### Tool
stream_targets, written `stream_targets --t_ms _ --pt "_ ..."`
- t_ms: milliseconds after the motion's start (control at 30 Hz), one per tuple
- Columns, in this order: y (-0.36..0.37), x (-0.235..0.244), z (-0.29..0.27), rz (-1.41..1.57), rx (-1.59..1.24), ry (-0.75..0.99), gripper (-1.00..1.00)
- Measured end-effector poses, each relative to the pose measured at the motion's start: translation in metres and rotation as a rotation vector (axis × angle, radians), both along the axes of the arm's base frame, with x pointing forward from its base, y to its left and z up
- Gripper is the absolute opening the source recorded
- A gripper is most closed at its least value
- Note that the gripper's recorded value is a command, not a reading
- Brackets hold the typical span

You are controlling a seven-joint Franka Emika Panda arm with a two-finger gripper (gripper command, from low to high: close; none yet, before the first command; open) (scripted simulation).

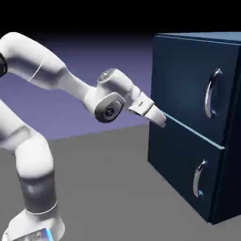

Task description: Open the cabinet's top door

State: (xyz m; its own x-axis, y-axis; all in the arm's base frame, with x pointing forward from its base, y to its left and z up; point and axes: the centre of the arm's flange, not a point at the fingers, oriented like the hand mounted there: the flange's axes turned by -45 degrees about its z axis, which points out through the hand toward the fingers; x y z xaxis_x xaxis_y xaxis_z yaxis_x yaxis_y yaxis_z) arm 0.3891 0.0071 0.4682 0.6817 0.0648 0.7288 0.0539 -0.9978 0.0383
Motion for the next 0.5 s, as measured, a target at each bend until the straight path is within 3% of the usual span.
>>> stream_targets --t_ms 500 --pt "0.005 -0.021 0.104 0.093 -0.048 -0.261 0.00"
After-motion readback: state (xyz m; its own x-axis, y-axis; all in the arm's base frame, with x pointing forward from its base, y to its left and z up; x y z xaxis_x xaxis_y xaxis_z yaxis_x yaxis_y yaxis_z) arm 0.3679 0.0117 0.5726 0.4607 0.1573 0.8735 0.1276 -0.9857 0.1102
